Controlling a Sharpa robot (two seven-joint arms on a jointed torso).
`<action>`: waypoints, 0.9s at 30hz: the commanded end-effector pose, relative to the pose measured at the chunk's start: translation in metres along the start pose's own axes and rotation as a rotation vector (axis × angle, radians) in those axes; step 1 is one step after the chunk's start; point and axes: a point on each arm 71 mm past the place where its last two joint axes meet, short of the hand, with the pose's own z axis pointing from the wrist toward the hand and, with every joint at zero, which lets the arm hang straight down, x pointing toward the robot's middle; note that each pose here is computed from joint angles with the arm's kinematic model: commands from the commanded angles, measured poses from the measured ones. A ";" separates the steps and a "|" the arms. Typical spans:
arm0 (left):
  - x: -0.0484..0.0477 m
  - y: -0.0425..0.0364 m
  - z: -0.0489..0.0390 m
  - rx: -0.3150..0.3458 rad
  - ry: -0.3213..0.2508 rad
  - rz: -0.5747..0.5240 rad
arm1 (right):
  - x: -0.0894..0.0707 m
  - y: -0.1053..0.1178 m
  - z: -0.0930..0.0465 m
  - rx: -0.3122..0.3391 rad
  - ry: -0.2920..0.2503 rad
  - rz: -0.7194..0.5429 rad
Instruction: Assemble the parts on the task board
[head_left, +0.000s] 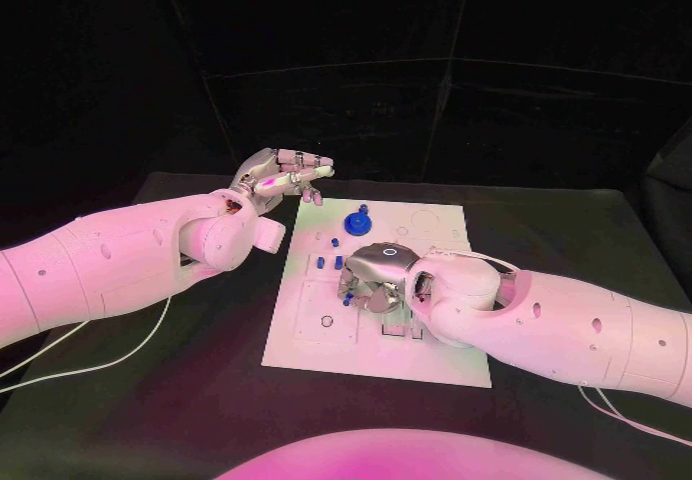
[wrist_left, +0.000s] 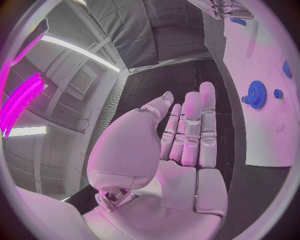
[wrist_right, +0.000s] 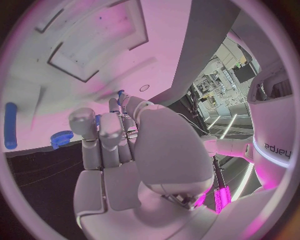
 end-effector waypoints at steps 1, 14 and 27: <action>0.0010 -0.0014 0.0007 0.005 0.010 -0.008 | 0.002 0.001 0.001 0.001 0.021 -0.020; 0.0007 -0.0009 0.0009 -0.001 0.011 -0.009 | 0.003 0.004 0.004 -0.014 0.012 -0.018; 0.0004 -0.0005 0.0008 -0.007 0.012 -0.009 | -0.001 0.001 0.002 -0.004 -0.056 -0.001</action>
